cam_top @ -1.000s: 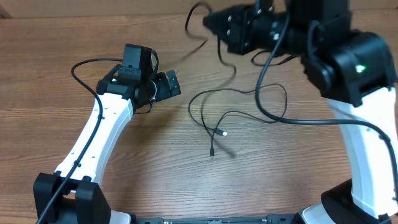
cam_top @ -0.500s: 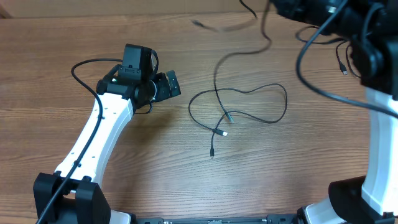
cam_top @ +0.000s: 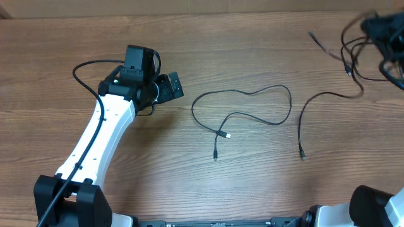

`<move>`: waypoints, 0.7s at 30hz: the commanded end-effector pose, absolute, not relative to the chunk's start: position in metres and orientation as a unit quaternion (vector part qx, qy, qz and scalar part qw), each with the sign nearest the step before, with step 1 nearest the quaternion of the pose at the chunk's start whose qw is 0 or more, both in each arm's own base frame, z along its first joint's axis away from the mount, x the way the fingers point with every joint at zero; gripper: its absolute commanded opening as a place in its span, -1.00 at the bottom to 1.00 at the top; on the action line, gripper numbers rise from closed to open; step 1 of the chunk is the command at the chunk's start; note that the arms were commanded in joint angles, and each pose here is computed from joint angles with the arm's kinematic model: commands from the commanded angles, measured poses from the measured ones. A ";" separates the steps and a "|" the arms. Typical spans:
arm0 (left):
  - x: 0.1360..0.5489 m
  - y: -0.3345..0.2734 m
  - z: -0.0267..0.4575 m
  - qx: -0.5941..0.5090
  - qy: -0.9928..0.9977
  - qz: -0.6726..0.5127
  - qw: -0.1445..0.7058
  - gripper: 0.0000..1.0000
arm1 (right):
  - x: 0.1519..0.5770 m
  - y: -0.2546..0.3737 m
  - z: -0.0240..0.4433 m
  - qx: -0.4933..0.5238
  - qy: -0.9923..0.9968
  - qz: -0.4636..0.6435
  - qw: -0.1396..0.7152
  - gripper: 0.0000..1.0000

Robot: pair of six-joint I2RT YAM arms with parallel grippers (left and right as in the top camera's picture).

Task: Untangle cables
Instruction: 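Carry the cable to the far right with the right gripper, left gripper hovering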

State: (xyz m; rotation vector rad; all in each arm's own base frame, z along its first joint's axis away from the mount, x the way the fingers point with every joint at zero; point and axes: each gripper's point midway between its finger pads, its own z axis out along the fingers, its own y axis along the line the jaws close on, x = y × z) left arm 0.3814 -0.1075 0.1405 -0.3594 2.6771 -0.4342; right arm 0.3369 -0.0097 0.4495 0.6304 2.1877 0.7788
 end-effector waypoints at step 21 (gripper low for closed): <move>0.353 -0.193 0.179 0.131 0.913 -0.329 0.203 0.99 | 0.367 -0.056 0.367 0.158 0.925 0.161 0.306 -0.92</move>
